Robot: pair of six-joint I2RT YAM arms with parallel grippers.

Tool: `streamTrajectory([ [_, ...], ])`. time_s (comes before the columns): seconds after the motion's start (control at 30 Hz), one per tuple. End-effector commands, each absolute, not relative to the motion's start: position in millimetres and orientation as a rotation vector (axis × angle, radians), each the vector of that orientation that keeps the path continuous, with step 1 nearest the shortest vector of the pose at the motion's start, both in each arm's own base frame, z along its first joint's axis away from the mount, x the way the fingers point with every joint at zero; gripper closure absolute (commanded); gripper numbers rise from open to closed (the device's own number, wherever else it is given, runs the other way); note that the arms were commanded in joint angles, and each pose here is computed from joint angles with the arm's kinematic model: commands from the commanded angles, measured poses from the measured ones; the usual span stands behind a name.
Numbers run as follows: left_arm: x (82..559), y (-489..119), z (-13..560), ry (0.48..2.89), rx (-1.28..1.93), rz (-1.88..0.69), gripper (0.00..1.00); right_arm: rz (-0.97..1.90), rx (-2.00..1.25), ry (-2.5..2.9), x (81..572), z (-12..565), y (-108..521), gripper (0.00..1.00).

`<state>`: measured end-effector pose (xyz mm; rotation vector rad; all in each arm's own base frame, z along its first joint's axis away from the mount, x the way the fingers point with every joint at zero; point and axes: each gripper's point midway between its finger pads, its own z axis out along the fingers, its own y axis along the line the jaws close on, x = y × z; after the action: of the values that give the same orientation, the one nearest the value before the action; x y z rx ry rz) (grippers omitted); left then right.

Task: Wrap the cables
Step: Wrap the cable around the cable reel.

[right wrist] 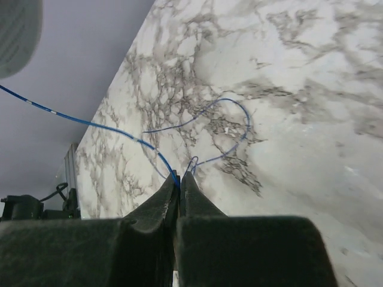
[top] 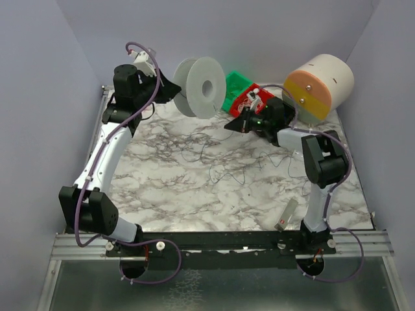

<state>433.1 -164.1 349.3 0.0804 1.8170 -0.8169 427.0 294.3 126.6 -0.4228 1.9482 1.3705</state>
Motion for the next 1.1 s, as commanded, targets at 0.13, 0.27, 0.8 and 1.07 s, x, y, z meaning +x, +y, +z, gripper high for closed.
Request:
streamTrajectory([
  [0.13, 383, -200, 363, 1.773, 0.498, -0.891, 1.0, 1.623, -0.488, 1.895, 412, 184, 251, 0.99],
  [0.27, 386, -199, 336, 1.844, 0.533, -0.753, 1.0, 1.779, -0.552, 1.863, 397, 215, 242, 1.0],
  [0.8, 403, -201, 284, 1.928, 0.582, -0.197, 1.0, 1.869, -0.586, 1.756, 391, 288, 214, 1.0],
  [1.07, 405, -222, 256, 1.971, 0.638, -0.109, 1.0, 1.897, -0.57, 1.755, 406, 306, 215, 0.99],
])
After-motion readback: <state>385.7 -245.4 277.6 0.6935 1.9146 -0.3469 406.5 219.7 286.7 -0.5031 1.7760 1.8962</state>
